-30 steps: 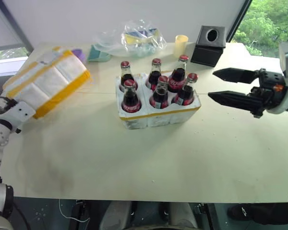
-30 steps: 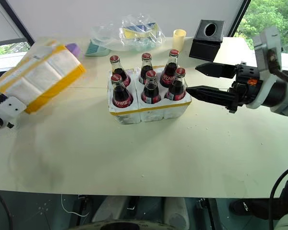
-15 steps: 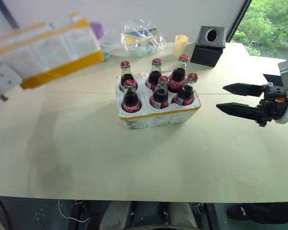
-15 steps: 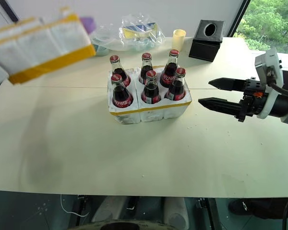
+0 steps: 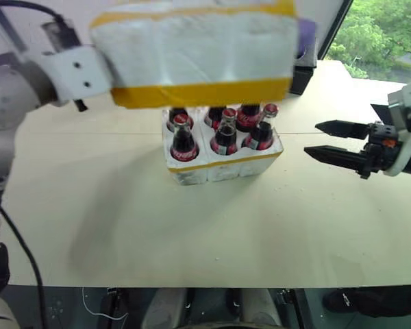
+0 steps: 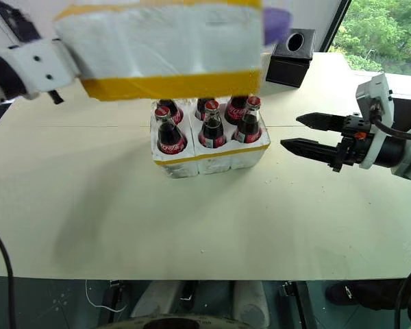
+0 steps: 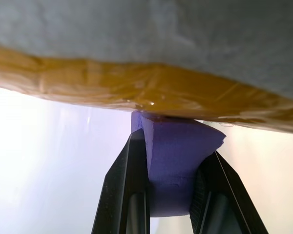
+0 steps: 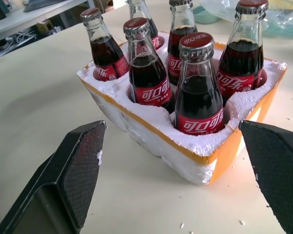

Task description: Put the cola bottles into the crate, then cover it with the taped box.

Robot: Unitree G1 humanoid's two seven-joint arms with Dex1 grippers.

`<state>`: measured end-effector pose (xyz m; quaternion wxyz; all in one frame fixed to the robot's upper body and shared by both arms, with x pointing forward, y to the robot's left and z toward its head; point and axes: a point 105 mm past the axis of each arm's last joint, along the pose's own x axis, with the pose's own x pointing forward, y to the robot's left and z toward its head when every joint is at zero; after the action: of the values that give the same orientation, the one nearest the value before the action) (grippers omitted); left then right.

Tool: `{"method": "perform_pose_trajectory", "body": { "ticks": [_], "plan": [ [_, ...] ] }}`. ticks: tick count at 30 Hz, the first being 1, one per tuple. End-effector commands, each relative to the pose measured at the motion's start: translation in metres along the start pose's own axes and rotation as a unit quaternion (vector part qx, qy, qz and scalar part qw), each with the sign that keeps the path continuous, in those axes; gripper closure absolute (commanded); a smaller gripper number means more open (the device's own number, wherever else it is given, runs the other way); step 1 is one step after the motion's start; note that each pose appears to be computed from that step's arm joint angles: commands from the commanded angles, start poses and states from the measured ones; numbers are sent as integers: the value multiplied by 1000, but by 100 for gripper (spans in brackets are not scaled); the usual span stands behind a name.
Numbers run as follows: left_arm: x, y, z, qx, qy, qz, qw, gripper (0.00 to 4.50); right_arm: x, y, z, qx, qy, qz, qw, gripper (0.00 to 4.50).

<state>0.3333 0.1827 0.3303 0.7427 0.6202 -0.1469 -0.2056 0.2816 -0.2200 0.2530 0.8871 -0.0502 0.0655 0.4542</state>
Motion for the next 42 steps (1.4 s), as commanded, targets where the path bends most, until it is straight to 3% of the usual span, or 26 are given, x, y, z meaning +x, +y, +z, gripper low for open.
{"method": "perform_pose_trajectory", "body": {
  "ticks": [1, 12, 17, 28, 29, 31, 35, 42],
  "plan": [
    [0, 2, 12, 61, 16, -6, 998, 407, -2, 0, 13, -21, -27, -10, 999, 0],
    [14, -12, 14, 165, 51, -14, 985, 407, -4, 1, 13, -17, -48, -29, 998, 0],
    [18, -5, 20, 165, 47, 3, 985, 407, -5, 1, 12, -15, -56, -36, 998, 0],
    [19, -26, 21, 118, 46, -49, 991, 407, -5, 2, 10, -13, -61, -40, 997, 0],
    [17, -30, 19, 114, 48, -58, 991, 307, -5, 2, 10, -13, -61, -40, 997, 0],
    [16, -34, 18, 110, 48, -69, 990, 231, -5, 2, 10, -13, -62, -40, 997, 0],
    [12, -35, 19, 108, 47, -75, 990, 19, -5, 1, 11, -12, -64, -40, 997, 0],
    [1, -25, 7, 124, 65, -74, 987, 3, -4, -1, 12, -11, -66, -39, 997, 0]
  ]
}}
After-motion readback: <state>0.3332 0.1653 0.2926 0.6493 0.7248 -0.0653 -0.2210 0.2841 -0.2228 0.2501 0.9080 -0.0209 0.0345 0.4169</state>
